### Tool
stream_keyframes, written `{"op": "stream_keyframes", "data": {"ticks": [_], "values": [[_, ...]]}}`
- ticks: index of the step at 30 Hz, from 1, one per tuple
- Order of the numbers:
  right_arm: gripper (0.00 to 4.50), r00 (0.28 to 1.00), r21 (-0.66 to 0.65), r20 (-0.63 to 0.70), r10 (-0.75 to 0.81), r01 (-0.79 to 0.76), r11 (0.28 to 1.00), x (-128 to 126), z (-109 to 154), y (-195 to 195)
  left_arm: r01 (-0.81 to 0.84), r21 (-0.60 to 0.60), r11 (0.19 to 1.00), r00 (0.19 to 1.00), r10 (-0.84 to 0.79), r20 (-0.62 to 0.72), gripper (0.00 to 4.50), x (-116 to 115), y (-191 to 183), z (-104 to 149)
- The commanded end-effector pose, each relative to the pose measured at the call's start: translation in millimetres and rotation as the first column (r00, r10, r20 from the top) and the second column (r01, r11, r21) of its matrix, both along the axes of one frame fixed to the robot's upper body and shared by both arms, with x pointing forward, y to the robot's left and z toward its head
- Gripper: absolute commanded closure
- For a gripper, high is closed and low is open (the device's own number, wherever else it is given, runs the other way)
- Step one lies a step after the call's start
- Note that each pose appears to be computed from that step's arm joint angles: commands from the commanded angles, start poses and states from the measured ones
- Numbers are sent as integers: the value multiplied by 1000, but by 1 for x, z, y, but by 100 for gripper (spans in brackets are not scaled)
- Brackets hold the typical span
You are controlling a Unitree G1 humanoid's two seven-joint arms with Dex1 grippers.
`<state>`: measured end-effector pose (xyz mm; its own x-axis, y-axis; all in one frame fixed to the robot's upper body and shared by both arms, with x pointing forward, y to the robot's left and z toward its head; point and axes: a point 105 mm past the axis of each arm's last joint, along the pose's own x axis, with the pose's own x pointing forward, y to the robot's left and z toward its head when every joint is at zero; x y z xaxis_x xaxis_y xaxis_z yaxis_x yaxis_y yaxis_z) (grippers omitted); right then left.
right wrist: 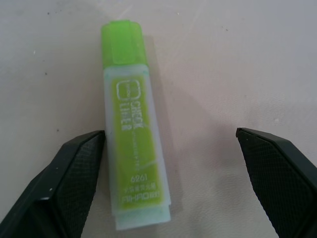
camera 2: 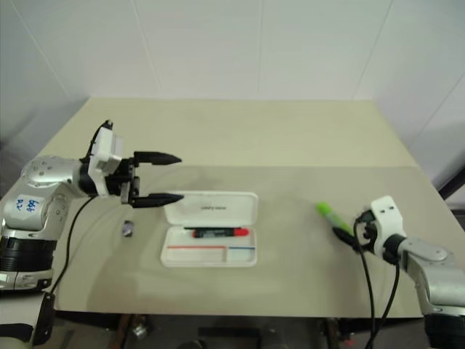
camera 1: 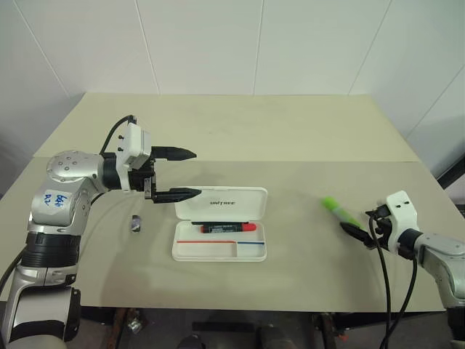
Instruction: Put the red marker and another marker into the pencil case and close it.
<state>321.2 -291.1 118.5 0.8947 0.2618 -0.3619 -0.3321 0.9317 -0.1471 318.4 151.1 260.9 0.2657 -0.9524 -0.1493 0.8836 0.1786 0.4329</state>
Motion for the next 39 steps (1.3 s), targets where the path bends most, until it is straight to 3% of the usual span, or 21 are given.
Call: {"op": "stream_keyframes", "data": {"ticks": [1, 4, 12, 18, 25, 29, 33, 39], "values": [[2, 1000, 18, 3, -11, 11, 1000, -6, -3, -1, 30, 0, 1000, 999, -30, 42, 0, -4, -3, 13], [59, 1000, 38, 14, 23, -23, 999, -9, -2, 8, 43, 1, 999, 998, -43, 42, 0, -3, -4, 13], [342, 998, 44, 22, 61, -62, 997, -13, -3, 18, 55, 4, 998, 998, -55, 39, 0, -1, -6, 11], [341, 995, 31, 90, 52, -55, 998, -4, 8, 16, -8, 22, 1000, 998, 6, 63, 0, 5, 12, 8], [341, 950, -7, 303, 81, -83, 997, 19, 55, 20, -92, 80, 993, 992, 85, 96, 0, 12, 38, -6], [341, 894, -21, 396, 207, -217, 976, 24, 83, 52, -145, 65, 987, 986, 139, 87, 0, 14, 54, -6], [341, 798, -64, 435, 416, -434, 899, 19, 104, 104, -190, 113, 975, 981, 183, 72, 0, 13, 70, -19], [341, 649, -133, 440, 620, -636, 760, 9, 127, 154, -234, 117, 965, 972, 229, 56, 0, 14, 85, -25]]}}
